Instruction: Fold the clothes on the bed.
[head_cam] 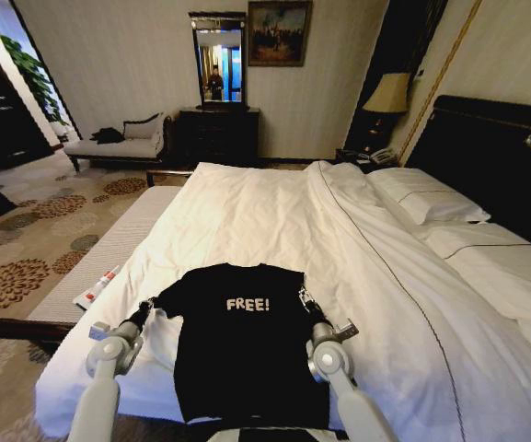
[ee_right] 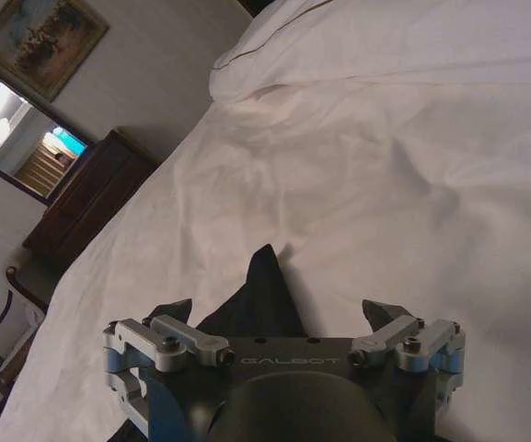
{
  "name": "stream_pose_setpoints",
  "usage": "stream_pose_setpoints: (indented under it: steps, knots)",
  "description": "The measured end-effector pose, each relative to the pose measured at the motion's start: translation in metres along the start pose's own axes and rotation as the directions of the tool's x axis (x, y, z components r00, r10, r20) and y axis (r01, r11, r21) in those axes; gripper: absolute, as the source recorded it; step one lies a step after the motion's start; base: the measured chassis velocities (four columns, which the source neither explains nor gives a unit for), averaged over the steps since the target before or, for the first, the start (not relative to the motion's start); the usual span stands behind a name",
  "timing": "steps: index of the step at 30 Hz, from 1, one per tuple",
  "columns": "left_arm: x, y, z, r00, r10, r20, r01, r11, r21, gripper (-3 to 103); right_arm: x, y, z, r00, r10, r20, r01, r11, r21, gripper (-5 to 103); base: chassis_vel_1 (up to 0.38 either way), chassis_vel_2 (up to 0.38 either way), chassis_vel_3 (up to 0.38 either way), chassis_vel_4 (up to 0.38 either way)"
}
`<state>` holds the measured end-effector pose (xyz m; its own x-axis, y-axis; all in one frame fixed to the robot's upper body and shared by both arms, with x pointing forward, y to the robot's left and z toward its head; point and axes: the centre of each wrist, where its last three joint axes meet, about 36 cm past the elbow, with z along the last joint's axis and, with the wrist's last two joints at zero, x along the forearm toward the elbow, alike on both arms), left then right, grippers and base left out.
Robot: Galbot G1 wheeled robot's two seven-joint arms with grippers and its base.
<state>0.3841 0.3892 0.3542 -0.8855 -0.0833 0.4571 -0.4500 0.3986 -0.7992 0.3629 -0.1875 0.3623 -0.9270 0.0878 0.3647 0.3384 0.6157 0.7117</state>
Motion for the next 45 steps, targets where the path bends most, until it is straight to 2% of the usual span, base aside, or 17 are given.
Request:
stream_pose_setpoints:
  steps: [3, 7, 9, 10, 11, 14, 16, 17, 20, 24, 31, 38, 45]
  knots:
    - [0.003, -0.007, -0.004, 1.0, 0.02, 0.007, -0.02, 1.0, -0.015, 0, -0.001, -0.002, -0.001, 1.0, 0.006, 0.002, -0.006, 1.0, 0.003, 100, 0.0, 0.0, 0.0, 0.0]
    - [0.015, -0.03, -0.01, 0.995, 0.096, 0.01, -0.095, 0.994, -0.058, 0, -0.002, -0.003, -0.002, 1.0, 0.012, 0.003, -0.012, 1.0, 0.005, 100, 0.0, 0.0, 0.0, 0.0]
    - [0.027, -0.059, -0.011, 0.984, 0.179, -0.006, -0.178, 0.973, -0.146, 0, -0.004, -0.004, 0.0, 1.0, 0.015, -0.002, -0.015, 1.0, 0.009, 100, 0.0, 0.0, 0.0, 0.0]
    - [0.03, -0.065, -0.009, 0.981, 0.195, -0.013, -0.194, 0.966, -0.171, 0, -0.005, -0.004, 0.001, 1.0, 0.015, -0.004, -0.015, 1.0, 0.01, 100, 0.0, 0.0, 0.0, 0.0]
    - [0.03, -0.065, -0.009, 0.981, 0.195, -0.013, -0.194, 0.966, -0.171, 0, -0.005, -0.004, 0.001, 1.0, 0.015, -0.004, -0.015, 1.0, 0.01, 100, 0.0, 0.0, 0.0, 0.0]
    - [0.032, -0.094, 0.012, 0.964, 0.254, -0.082, -0.266, 0.923, -0.278, 0, -0.006, -0.002, 0.006, 1.0, 0.013, -0.013, -0.012, 1.0, 0.011, 100, 0.0, 0.0, 0.0, 0.0]
    - [0.027, -0.103, 0.028, 0.958, 0.262, -0.12, -0.287, 0.904, -0.316, 0, -0.006, -0.002, 0.007, 1.0, 0.012, -0.014, -0.012, 1.0, 0.011, 100, 0.0, 0.0, 0.0, 0.0]
    - [0.027, -0.103, 0.028, 0.958, 0.262, -0.12, -0.287, 0.904, -0.316, 0, -0.006, -0.002, 0.007, 1.0, 0.012, -0.014, -0.012, 1.0, 0.011, 100, 0.0, 0.0, 0.0, 0.0]
    - [0.01, -0.105, 0.056, 0.955, 0.239, -0.174, -0.289, 0.884, -0.367, 0, -0.007, -0.002, 0.007, 1.0, 0.013, -0.014, -0.013, 1.0, 0.012, 100, 0.0, 0.0, 0.0, 0.0]
    - [-0.001, -0.106, 0.077, 0.952, 0.225, -0.209, -0.292, 0.874, -0.389, 0, -0.008, -0.004, 0.006, 1.0, 0.019, -0.01, -0.018, 1.0, 0.016, 100, 0.0, 0.0, 0.0, 0.0]
    - [-0.015, -0.114, 0.102, 0.94, 0.228, -0.256, -0.316, 0.865, -0.389, 0, -0.008, -0.005, 0.008, 1.0, 0.026, -0.012, -0.026, 1.0, 0.017, 100, 0.0, 0.0, 0.0, 0.0]
    - [-0.022, -0.106, 0.124, 0.935, 0.195, -0.296, -0.31, 0.853, -0.419, 0, -0.009, -0.005, 0.012, 0.999, 0.032, -0.014, -0.031, 0.999, 0.018, 100, 0.0, 0.0, 0.0, 0.0]
    - [-0.023, -0.106, 0.14, 0.927, 0.191, -0.324, -0.322, 0.848, -0.421, 0, -0.01, -0.006, 0.014, 0.999, 0.036, -0.013, -0.036, 0.999, 0.018, 100, 0.0, 0.0, 0.0, 0.0]
